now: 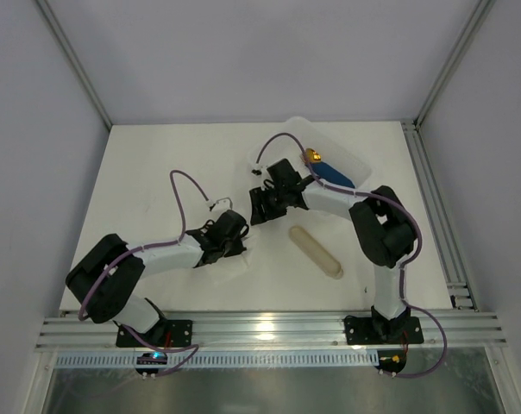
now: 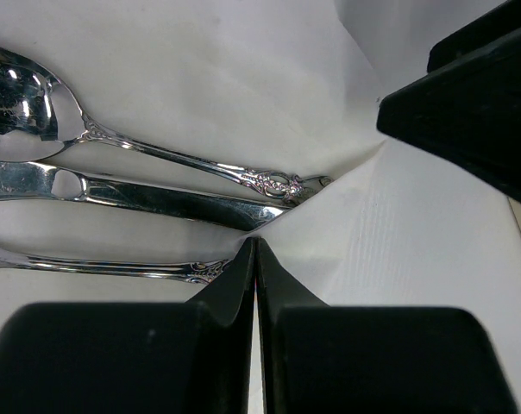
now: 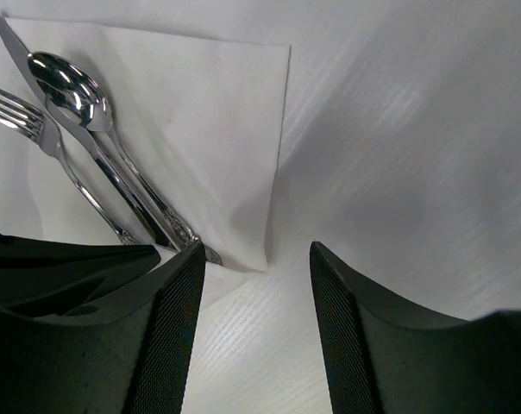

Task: Place the utensils on the paper napkin and roll it up
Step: Roll the napkin at the center of the board.

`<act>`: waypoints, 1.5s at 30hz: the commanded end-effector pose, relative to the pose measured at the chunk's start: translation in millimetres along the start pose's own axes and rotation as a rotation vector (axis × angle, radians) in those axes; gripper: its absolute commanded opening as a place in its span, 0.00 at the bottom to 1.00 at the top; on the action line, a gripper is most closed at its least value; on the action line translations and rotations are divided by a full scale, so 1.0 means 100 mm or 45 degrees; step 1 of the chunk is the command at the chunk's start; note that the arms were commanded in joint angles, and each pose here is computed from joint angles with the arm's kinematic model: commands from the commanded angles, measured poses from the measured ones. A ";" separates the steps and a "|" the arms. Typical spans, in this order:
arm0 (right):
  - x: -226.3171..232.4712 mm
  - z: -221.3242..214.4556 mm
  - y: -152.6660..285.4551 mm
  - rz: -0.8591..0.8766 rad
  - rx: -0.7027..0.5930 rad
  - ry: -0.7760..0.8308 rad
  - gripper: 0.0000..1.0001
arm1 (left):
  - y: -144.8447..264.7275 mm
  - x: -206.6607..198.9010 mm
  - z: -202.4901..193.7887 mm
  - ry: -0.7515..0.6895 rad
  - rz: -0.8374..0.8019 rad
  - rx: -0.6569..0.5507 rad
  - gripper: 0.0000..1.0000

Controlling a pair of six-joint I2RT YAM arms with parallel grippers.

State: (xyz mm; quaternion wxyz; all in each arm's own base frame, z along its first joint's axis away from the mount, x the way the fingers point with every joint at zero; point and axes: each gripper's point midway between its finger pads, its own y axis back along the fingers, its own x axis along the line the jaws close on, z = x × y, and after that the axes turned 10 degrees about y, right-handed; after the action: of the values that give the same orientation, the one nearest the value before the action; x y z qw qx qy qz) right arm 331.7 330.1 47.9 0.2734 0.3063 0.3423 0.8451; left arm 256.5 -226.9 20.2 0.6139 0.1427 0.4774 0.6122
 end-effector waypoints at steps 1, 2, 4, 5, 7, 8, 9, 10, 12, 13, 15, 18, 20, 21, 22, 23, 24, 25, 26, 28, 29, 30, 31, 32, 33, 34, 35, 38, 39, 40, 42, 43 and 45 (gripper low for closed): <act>0.05 0.05 -0.01 0.067 0.010 0.039 0.56 | -0.01 0.00 0.06 -0.010 0.028 -0.036 0.00; 0.06 0.04 -0.02 0.080 0.020 0.041 0.56 | -0.02 0.01 0.06 -0.011 0.032 -0.036 0.00; 0.07 0.00 -0.08 0.107 0.037 0.043 0.56 | -0.01 0.01 0.06 -0.007 0.031 -0.039 0.00; 0.07 0.00 -0.10 0.118 0.040 0.044 0.56 | -0.01 0.01 0.06 -0.009 0.031 -0.039 0.00; 0.09 -0.02 -0.15 0.147 0.048 0.043 0.56 | -0.01 0.01 0.07 -0.007 0.031 -0.041 0.00; 0.10 -0.02 -0.16 0.157 0.047 0.043 0.56 | -0.01 0.02 0.07 -0.011 0.036 -0.039 0.00; 0.13 -0.04 -0.18 0.192 0.052 0.043 0.56 | -0.01 0.03 0.07 -0.009 0.039 -0.040 0.00; 0.16 -0.02 -0.19 0.212 0.045 0.045 0.55 | 0.00 0.02 0.07 -0.011 0.037 -0.045 0.00; 0.18 -0.02 -0.20 0.233 0.044 0.044 0.54 | 0.00 0.03 0.07 -0.015 0.042 -0.046 0.00; 0.22 -0.01 -0.20 0.263 0.039 0.049 0.52 | 0.00 0.03 0.07 -0.015 0.042 -0.046 0.00; 0.23 0.00 -0.19 0.285 0.033 0.039 0.52 | 0.01 0.03 0.07 -0.017 0.042 -0.046 0.00; 0.25 0.01 -0.18 0.321 0.022 0.017 0.50 | 0.00 0.04 0.07 -0.015 0.043 -0.044 0.00; 0.26 0.02 -0.16 0.353 0.008 -0.013 0.48 | 0.00 0.03 0.07 -0.014 0.038 -0.045 0.00; 0.27 0.03 -0.16 0.364 0.002 -0.018 0.47 | 0.00 0.03 0.06 -0.018 0.040 -0.045 0.00; 0.25 0.05 -0.16 0.367 -0.008 -0.023 0.47 | 0.00 0.03 0.07 -0.014 0.041 -0.045 0.00; 0.27 0.05 -0.15 0.375 -0.010 -0.032 0.46 | 0.00 0.03 0.07 -0.014 0.041 -0.045 0.00; 0.27 0.06 -0.14 0.383 -0.015 -0.036 0.45 | 0.00 0.04 0.06 -0.016 0.043 -0.045 0.00; 0.28 0.10 -0.13 0.393 -0.033 -0.035 0.45 | 0.00 0.04 0.05 -0.016 0.043 -0.044 0.00; 0.29 0.11 -0.13 0.400 -0.038 -0.038 0.44 | 0.00 0.04 0.06 -0.014 0.043 -0.045 0.00; 0.30 0.14 -0.11 0.406 -0.050 -0.041 0.42 | 0.00 0.04 0.06 -0.018 0.042 -0.045 0.00; 0.31 0.16 -0.10 0.412 -0.056 -0.039 0.41 | 0.00 0.03 0.06 -0.017 0.042 -0.049 0.00; 0.32 0.18 -0.10 0.417 -0.062 -0.037 0.40 | 0.00 0.03 0.06 -0.019 0.040 -0.046 0.00; 0.32 0.18 -0.09 0.421 -0.059 -0.037 0.39 | 0.00 0.03 0.06 -0.019 0.042 -0.046 0.00; 0.33 0.19 -0.09 0.423 -0.064 -0.034 0.38 | 0.00 0.03 0.06 -0.017 0.041 -0.047 0.00; 0.33 0.19 -0.09 0.427 -0.062 -0.035 0.35 | 0.00 0.03 0.06 -0.018 0.043 -0.046 0.00; 0.34 0.18 -0.08 0.430 -0.060 -0.034 0.34 | 0.00 0.03 0.06 -0.019 0.042 -0.046 0.00; 0.34 0.17 -0.09 0.436 -0.055 -0.035 0.33 | 0.00 0.03 0.05 -0.020 0.043 -0.045 0.00; 0.36 0.15 -0.08 0.451 -0.055 -0.035 0.26 | 0.00 0.03 0.06 -0.019 0.043 -0.047 0.00; 0.35 0.14 -0.09 0.452 -0.053 -0.039 0.25 | 0.00 0.03 0.06 -0.022 0.044 -0.046 0.00; 0.36 0.15 -0.09 0.452 -0.056 -0.036 0.24 | 0.00 0.03 0.05 -0.021 0.046 -0.044 0.00; 0.37 0.15 -0.07 0.454 -0.061 -0.033 0.22 | -0.01 0.04 0.05 -0.023 0.047 -0.045 0.00; 0.36 0.15 -0.06 0.448 -0.062 -0.029 0.18 | -0.01 0.04 0.05 -0.021 0.047 -0.045 0.00; 0.35 0.14 -0.05 0.436 -0.063 -0.021 0.15 | 0.00 0.04 0.05 -0.021 0.050 -0.046 0.00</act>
State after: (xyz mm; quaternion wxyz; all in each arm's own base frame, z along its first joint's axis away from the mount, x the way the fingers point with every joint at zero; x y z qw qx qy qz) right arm 317.2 359.1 47.7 0.1418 0.3806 0.2803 0.8697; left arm 256.7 -225.8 20.1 0.6138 0.1430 0.4713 0.6170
